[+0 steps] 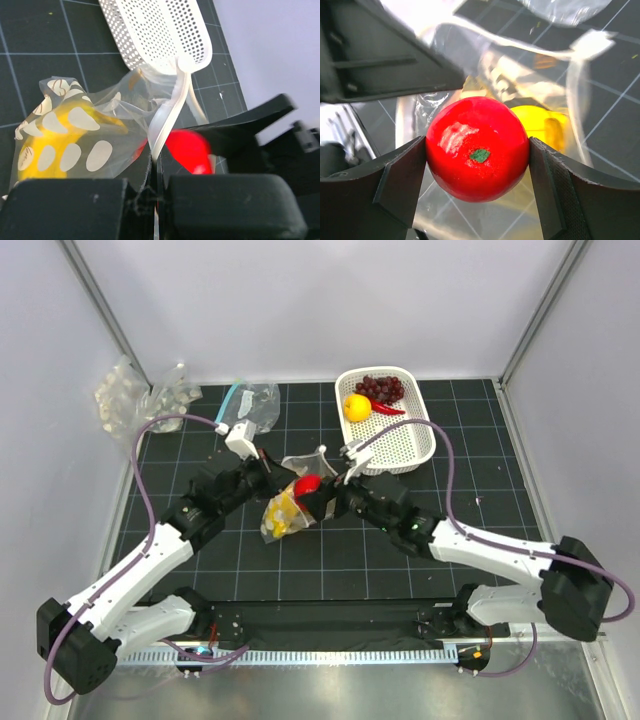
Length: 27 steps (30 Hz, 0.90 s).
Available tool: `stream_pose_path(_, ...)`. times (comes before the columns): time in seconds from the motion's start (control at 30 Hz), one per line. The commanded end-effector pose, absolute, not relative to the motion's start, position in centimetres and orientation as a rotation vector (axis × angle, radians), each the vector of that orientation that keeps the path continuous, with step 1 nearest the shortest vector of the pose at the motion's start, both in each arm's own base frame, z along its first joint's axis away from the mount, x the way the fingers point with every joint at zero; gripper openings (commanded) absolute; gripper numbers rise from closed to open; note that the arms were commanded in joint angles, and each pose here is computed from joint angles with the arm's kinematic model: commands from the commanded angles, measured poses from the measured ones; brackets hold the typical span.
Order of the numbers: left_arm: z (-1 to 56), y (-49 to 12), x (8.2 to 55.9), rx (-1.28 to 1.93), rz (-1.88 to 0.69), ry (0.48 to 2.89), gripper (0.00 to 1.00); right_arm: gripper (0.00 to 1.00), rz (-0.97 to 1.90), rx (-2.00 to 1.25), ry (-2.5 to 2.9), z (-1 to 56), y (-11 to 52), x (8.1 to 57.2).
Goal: Place the food in the zip-top bag and seal the zipper
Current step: Place the fake fruit in the zipper food storage bag.
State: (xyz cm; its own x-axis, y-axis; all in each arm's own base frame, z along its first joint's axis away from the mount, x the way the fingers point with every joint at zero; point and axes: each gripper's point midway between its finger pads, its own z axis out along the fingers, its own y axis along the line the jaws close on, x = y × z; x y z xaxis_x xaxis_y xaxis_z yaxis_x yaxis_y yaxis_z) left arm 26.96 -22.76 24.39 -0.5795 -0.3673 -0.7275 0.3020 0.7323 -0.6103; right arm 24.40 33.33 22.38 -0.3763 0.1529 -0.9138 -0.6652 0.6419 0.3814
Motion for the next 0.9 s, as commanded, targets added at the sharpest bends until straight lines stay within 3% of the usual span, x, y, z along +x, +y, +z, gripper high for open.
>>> stream_pose_path(0.0,26.9,-24.5,26.4,0.023,-1.03,1.913,0.0,0.61,0.87,-0.485,1.709,23.2,35.6,24.9)
stream_pose_path(0.07,26.9,-24.6,26.3,0.03,-1.035,1.916,0.0,0.8,0.848,-0.472,1.74,23.3,36.2,25.3)
stream_pose_path(0.1,26.8,-24.6,26.4,0.022,-1.032,1.917,0.0,0.99,0.834,-0.47,1.762,22.7,36.2,25.4)
stream_pose_path(0.57,24.9,-20.5,28.1,-0.179,-0.774,1.963,0.02,0.98,0.668,-0.227,1.676,26.0,30.3,26.9)
stream_pose_path(0.87,24.8,-19.7,28.3,-0.208,-0.737,1.956,0.02,1.0,0.348,-0.002,1.76,24.9,24.5,32.6)
